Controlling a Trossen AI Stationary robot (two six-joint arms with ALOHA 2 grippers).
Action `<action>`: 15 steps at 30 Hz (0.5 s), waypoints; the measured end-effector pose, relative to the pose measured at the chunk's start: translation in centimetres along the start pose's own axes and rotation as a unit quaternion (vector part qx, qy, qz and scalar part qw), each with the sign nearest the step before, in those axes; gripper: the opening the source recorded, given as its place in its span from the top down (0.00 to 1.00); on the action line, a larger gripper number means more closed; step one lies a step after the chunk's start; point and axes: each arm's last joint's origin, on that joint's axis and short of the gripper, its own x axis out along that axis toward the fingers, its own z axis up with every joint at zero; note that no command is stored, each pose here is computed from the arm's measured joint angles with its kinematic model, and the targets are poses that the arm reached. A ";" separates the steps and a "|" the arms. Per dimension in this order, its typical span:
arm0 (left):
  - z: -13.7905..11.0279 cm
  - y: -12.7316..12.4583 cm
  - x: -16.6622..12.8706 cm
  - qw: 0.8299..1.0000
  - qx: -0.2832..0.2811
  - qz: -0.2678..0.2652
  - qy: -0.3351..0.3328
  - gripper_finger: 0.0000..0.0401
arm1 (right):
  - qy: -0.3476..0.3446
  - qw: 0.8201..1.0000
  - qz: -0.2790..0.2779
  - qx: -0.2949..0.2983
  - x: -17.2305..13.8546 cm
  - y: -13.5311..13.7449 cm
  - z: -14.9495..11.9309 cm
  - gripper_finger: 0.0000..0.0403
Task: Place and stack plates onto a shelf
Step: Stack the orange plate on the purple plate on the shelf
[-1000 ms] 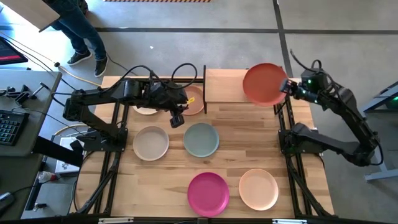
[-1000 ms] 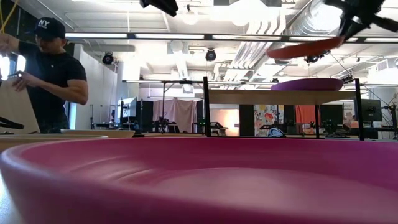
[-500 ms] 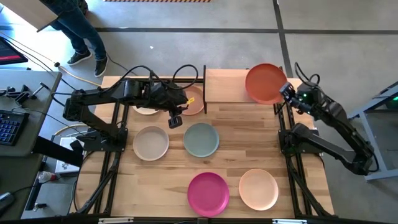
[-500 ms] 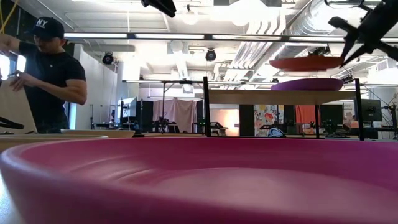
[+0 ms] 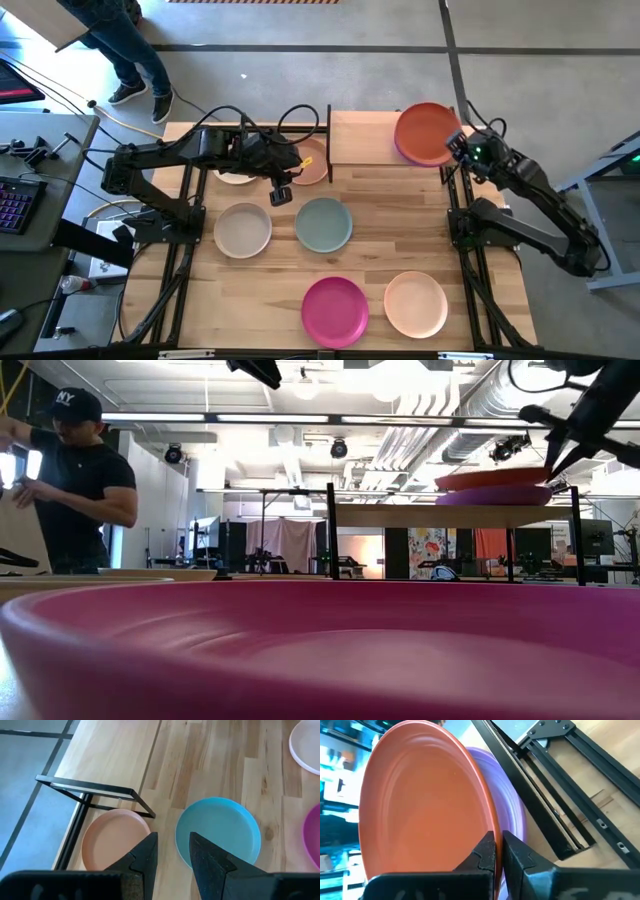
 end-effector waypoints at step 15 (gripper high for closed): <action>0.0 0.0 0.0 1.000 0.007 0.001 0.000 0.75 | -0.005 1.000 -0.013 -0.003 0.7 0.5 -0.1 1.00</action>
